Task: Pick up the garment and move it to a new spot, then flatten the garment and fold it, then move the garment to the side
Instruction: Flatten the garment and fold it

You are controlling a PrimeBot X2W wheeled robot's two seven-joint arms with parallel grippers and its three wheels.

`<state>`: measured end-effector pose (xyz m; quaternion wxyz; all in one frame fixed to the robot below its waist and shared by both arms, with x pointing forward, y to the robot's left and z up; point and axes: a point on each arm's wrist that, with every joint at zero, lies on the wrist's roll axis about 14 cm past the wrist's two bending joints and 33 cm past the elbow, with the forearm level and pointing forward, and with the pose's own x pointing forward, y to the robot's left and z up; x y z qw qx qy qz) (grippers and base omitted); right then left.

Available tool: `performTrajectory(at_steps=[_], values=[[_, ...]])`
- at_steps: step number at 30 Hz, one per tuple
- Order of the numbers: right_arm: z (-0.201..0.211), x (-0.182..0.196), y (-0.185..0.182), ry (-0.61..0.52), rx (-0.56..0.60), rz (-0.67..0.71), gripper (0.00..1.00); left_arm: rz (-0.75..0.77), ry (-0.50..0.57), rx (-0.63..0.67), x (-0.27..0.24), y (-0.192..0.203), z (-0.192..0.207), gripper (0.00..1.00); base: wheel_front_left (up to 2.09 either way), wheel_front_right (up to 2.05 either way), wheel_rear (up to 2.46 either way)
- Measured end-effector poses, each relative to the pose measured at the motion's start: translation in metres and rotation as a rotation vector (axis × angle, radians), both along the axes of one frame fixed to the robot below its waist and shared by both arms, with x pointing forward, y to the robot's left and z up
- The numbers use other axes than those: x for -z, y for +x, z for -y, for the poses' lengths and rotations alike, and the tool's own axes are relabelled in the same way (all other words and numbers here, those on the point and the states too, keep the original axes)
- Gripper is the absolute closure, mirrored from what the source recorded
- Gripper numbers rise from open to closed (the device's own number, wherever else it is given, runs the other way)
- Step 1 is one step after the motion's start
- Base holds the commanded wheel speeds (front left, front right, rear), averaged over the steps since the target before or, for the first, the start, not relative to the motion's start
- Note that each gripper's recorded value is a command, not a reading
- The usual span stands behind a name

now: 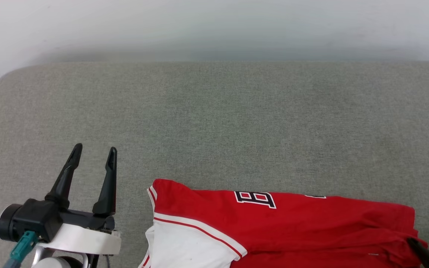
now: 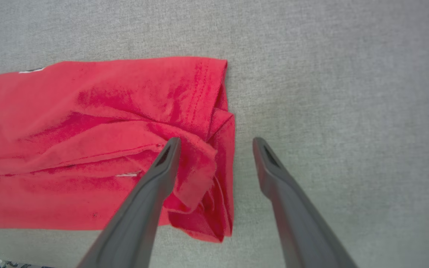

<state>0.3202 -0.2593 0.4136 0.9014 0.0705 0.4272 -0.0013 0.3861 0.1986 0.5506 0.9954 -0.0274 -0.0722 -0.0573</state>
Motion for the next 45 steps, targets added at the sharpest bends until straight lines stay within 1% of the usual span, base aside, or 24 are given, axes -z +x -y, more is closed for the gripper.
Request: performTrajectory(at_steps=[2,5,9,17,18,19,20,25,28,32,37,39,42,45], values=[[-0.001,0.012,-0.002,0.024,0.031,-0.021,0.0,0.03,0.018,-0.002,-0.004,0.0,0.004,0.0,0.0,0.0,0.0],[-0.004,0.026,-0.002,0.064,0.07,-0.046,0.0,0.066,0.04,-0.035,-0.009,0.0,-0.001,0.0,0.0,0.0,0.0],[-0.011,0.047,-0.002,0.116,0.115,-0.075,0.0,0.062,0.043,-0.039,-0.002,-0.001,-0.005,0.0,0.0,0.0,0.0],[-0.022,0.059,0.003,0.147,0.101,-0.084,0.0,0.056,0.04,-0.049,0.004,0.0,-0.01,0.0,0.0,0.0,0.0],[-0.025,0.059,0.004,0.151,0.09,-0.088,0.33,0.054,0.037,-0.049,0.005,0.0,-0.01,0.0,0.0,0.0,0.0],[-0.027,0.059,0.004,0.155,0.082,-0.09,0.64,0.054,0.038,-0.05,0.005,0.0,-0.01,0.0,0.0,0.0,0.0],[-0.03,0.059,0.005,0.159,0.071,-0.09,1.0,0.054,0.037,-0.05,0.005,-0.001,-0.011,0.0,0.0,0.0,0.0],[-0.044,0.055,0.007,0.165,0.012,-0.058,1.0,0.059,0.032,-0.052,0.004,-0.002,-0.01,0.0,0.0,0.0,0.0],[-0.039,0.051,0.007,0.153,0.017,-0.036,1.0,0.063,0.03,-0.055,0.003,-0.004,-0.01,0.0,0.0,0.0,0.0],[-0.018,0.045,0.004,0.11,0.038,-0.018,1.0,0.062,0.031,-0.054,0.003,-0.007,-0.01,0.0,0.0,0.0,0.0],[0.035,0.031,0.003,-0.005,0.107,0.011,1.0,0.067,0.027,-0.047,0.002,-0.007,-0.008,0.0,0.0,0.0,0.0],[0.05,0.026,0.003,-0.025,0.14,0.023,1.0,0.068,0.024,-0.041,0.001,-0.006,-0.006,0.0,0.0,0.0,0.0],[0.064,0.021,0.0,-0.067,0.151,0.025,1.0,0.071,0.019,-0.03,0.001,-0.005,-0.003,0.0,0.0,0.0,0.0],[0.057,0.014,0.003,-0.046,0.136,0.041,1.0,0.076,0.018,-0.023,-0.001,-0.005,-0.001,0.0,0.0,0.0,0.0]])
